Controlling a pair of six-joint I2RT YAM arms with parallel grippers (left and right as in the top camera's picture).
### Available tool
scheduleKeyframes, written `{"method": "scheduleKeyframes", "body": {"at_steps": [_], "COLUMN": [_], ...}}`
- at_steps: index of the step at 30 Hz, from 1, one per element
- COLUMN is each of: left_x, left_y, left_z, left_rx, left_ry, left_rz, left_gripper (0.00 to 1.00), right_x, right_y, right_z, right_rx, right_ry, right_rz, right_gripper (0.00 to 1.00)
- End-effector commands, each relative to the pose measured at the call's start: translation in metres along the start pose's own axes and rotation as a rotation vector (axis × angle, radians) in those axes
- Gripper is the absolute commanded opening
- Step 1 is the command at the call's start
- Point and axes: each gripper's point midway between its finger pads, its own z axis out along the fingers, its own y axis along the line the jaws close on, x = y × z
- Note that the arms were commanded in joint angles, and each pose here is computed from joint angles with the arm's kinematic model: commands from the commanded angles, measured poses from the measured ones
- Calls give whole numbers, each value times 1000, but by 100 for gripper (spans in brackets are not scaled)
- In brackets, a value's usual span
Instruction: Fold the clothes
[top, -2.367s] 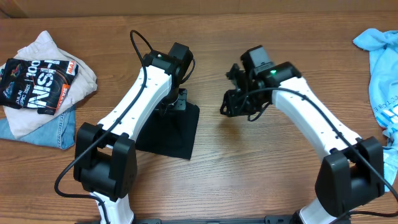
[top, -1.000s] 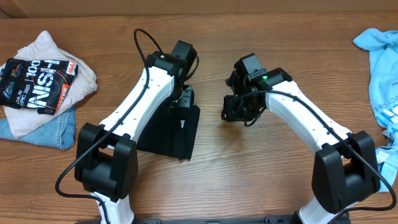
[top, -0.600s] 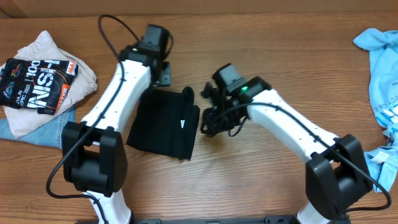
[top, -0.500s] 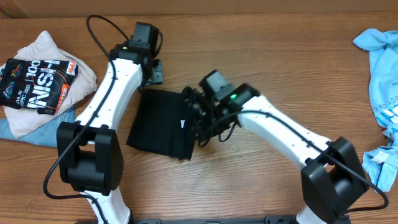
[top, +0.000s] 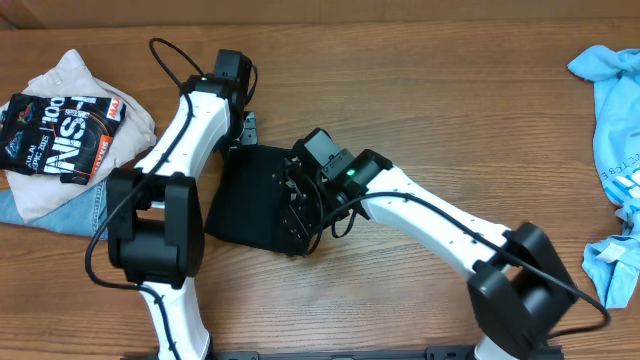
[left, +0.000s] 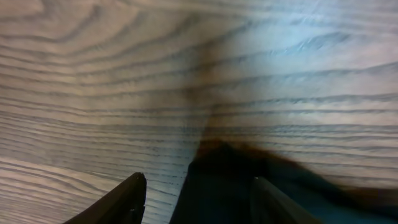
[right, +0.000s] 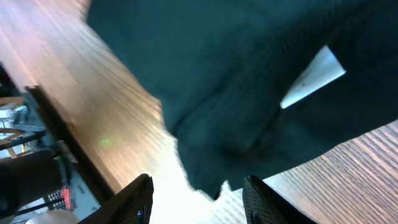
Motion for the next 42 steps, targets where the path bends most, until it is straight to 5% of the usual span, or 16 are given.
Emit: {"method": "scheduleKeyframes", "body": {"at_steps": [1, 2, 5, 6, 19, 27, 36, 42], "left_x": [15, 18, 26, 29, 110, 133, 124, 83], "left_y": [1, 1, 2, 3, 44, 34, 32, 27], "left_z": [20, 25, 34, 36, 55, 48, 28, -23], "left_rx": [-15, -19, -31, -35, -258, -209, -180, -76], "left_ry": [71, 86, 126, 139, 457, 558, 508, 280], "left_rz": [30, 32, 43, 50, 17, -56, -66, -126], "left_gripper": [57, 57, 57, 58, 31, 29, 29, 32], "right_x": [11, 13, 24, 26, 26, 14, -16, -22], "right_y": [-8, -9, -16, -18, -148, -190, -174, -127], "right_z": [26, 31, 49, 52, 0, -26, -65, -97], "right_rx": [2, -2, 6, 9, 339, 431, 429, 283], "right_ry": [71, 87, 142, 153, 111, 39, -68, -113], "right_rz": [21, 25, 44, 51, 301, 344, 321, 296], "right_gripper": [50, 48, 8, 4, 4, 5, 13, 13]}}
